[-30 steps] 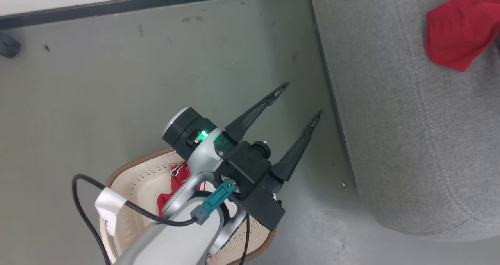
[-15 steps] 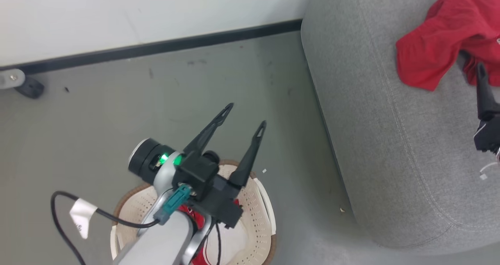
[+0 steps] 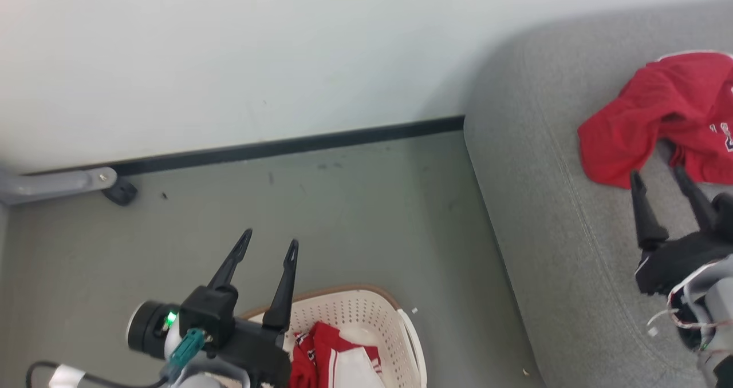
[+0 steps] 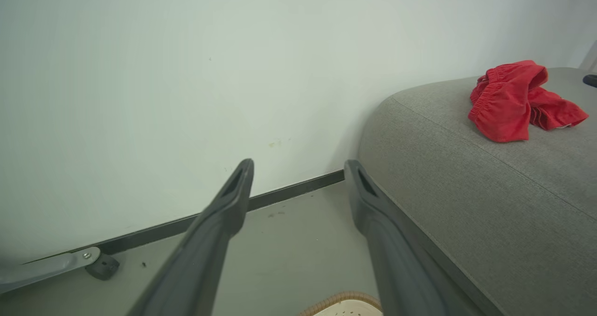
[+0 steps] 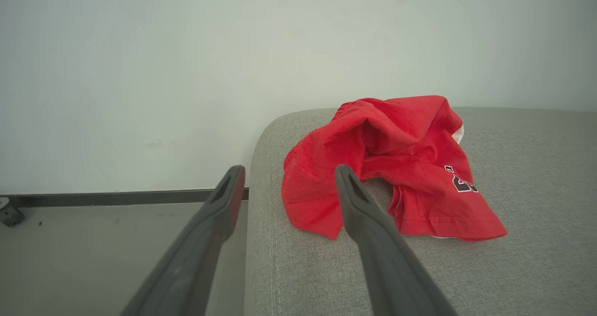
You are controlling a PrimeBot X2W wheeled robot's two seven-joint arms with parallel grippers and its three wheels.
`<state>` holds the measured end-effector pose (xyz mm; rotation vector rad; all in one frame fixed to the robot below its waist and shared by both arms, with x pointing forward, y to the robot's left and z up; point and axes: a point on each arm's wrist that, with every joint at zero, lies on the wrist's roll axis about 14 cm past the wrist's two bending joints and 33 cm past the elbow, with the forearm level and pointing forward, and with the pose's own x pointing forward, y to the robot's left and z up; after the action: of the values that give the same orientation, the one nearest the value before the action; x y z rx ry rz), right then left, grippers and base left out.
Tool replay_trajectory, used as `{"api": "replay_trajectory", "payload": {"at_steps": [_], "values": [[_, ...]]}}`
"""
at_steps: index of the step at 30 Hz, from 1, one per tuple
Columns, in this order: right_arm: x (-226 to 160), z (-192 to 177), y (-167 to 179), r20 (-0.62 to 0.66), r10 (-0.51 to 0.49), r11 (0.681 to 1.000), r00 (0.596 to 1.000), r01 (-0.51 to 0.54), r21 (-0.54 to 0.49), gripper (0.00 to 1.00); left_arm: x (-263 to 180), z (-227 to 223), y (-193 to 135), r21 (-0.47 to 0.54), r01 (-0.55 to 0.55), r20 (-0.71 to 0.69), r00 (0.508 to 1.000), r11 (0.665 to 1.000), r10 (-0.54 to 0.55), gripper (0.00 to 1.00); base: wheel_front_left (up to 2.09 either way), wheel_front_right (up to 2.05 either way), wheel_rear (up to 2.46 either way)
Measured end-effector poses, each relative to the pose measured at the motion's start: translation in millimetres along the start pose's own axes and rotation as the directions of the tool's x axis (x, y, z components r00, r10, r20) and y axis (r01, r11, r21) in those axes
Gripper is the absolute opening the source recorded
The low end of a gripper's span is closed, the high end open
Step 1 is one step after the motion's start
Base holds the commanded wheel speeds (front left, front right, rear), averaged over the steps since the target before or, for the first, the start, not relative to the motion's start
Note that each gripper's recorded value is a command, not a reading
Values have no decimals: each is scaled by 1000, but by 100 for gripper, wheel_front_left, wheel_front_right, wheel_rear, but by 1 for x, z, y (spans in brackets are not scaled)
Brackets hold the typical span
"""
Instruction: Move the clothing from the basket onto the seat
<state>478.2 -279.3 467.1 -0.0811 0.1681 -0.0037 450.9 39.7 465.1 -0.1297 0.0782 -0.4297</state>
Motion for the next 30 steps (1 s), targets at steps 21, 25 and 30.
{"api": "replay_trajectory", "payload": {"at_steps": [21,25,30], "values": [[-86,27,112,174,163,982,971,-177,65,100,-129,12,67,-19,-319,31,947,947,320,100,0,0,0],[-102,30,118,198,168,981,966,-183,60,100,-140,15,67,-27,-336,45,941,942,337,100,0,0,0],[-114,31,121,215,162,981,963,-180,70,100,-141,22,66,-45,-342,72,936,939,345,100,0,0,0]]}}
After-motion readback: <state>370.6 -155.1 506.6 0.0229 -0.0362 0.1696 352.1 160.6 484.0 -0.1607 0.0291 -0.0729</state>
